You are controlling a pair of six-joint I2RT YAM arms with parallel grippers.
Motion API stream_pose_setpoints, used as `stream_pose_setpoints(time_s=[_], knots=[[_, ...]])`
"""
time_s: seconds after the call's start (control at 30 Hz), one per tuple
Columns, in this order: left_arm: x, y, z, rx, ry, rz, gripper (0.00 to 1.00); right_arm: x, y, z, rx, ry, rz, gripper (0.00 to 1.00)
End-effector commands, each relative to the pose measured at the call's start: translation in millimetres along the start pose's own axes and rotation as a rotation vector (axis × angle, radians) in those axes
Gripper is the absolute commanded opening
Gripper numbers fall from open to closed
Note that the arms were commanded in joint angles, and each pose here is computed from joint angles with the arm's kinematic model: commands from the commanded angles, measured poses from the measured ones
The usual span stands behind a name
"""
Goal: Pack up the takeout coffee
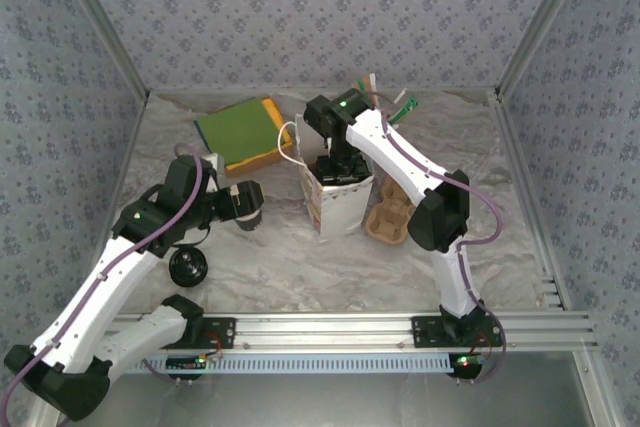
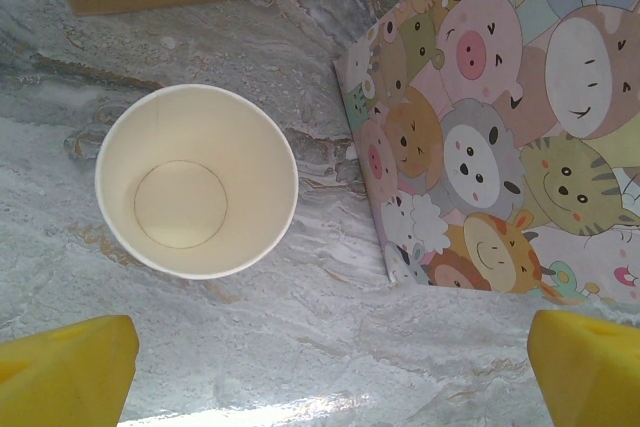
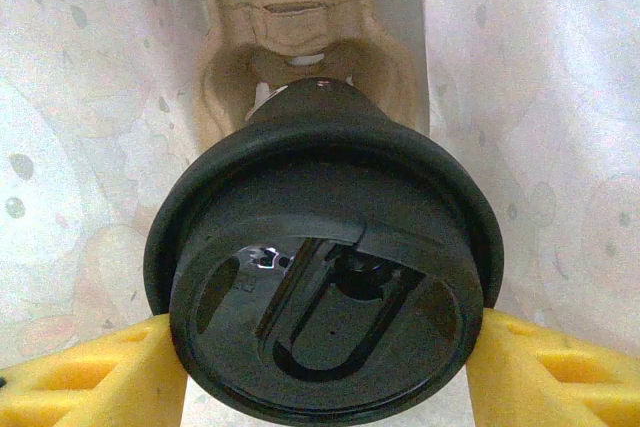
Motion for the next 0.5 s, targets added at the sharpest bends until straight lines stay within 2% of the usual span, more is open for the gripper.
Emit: stream_pose_setpoints(time_s=[0.0, 0.47], knots=[[-4.6, -4.0, 3.3, 0.012, -0.01, -0.017, 1.0, -6.3, -6.7, -7.4, -0.004, 0.028, -0.008, 0.68], [-4.0, -3.4, 2.4, 0.01, -0.007, -0.015, 1.0, -6.6, -5.8, -7.7, -0.005, 0.027, -0.006, 0.68]])
Point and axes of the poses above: each hand's point on the last joint's axis, 136 mm out from that joint toward the fingers, its own x axis out along the fingers, its own y axis along the line the jaws close on, z = x × y, the point moved 10 cm from there along -x, back along the fingers, and after that the axes turned 2 degrees about x, right-handed, at the moved point
